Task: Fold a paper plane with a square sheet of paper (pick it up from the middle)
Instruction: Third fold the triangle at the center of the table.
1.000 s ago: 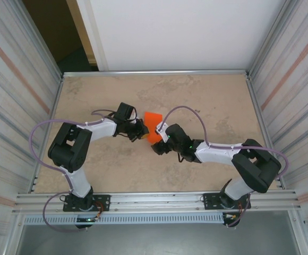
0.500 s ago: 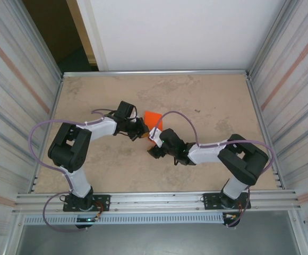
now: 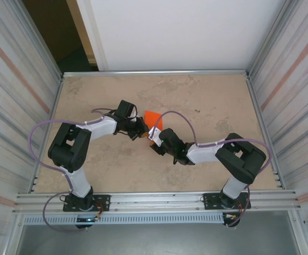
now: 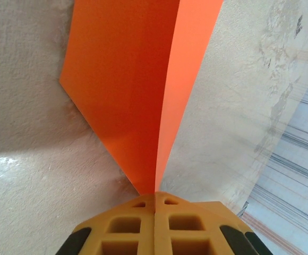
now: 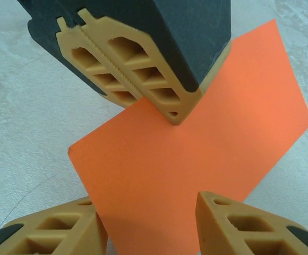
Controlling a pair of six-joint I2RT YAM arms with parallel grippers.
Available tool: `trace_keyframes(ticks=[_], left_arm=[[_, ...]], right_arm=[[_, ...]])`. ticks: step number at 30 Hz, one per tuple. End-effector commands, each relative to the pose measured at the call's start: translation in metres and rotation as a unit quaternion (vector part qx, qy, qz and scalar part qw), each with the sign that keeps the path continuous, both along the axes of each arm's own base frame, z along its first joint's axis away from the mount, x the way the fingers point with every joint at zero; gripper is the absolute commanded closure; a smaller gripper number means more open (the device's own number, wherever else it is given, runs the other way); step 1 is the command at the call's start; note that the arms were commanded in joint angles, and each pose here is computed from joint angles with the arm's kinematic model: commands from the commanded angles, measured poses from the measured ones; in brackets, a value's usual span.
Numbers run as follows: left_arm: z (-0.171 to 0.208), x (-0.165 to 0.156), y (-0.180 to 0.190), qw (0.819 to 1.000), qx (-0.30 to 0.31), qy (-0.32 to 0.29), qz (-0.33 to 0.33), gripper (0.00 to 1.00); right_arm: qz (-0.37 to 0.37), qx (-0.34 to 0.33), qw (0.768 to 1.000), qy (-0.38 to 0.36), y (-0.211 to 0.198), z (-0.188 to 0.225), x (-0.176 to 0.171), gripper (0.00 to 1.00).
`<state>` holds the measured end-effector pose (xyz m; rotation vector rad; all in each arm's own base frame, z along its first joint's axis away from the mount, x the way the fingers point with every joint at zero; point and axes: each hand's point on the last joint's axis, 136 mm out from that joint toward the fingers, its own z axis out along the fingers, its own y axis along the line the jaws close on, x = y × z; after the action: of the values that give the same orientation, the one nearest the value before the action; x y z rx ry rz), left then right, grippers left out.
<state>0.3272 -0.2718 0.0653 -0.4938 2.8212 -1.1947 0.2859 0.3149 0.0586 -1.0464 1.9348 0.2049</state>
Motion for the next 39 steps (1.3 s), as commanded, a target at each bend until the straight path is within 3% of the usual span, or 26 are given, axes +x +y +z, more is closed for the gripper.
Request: trace_keyframes(ticks=[1,12,20,26,29,34,39], left_arm=[[0.014,0.003,-0.001,1.000,-0.002,-0.013,-0.004,0.98],[0.013,0.002,-0.003,1.000,-0.002,-0.011,-0.007,0.97],[0.014,0.000,0.000,1.000,0.009,-0.014,0.000,0.97],[0.027,0.005,0.020,0.999,0.026,-0.043,0.018,0.65],[0.037,0.010,0.038,0.997,0.032,-0.062,0.033,0.57],[0.053,0.023,0.049,0.993,0.007,-0.106,0.044,0.53],[0.049,0.036,0.023,0.994,-0.012,-0.110,0.003,0.56]], right_arm=[[0.004,0.024,0.999,-0.031,0.010,0.028,0.007,0.57],[-0.003,0.044,0.999,-0.029,0.012,0.040,0.008,0.57],[0.021,0.044,0.999,0.004,0.017,0.033,0.001,0.83],[0.042,0.068,0.994,0.074,0.014,0.024,-0.008,0.86],[0.046,0.084,0.988,0.121,0.010,0.018,-0.012,0.90],[0.042,0.098,0.978,0.180,0.003,0.009,-0.019,1.00],[0.035,0.110,0.973,0.198,0.002,0.009,-0.023,1.00]])
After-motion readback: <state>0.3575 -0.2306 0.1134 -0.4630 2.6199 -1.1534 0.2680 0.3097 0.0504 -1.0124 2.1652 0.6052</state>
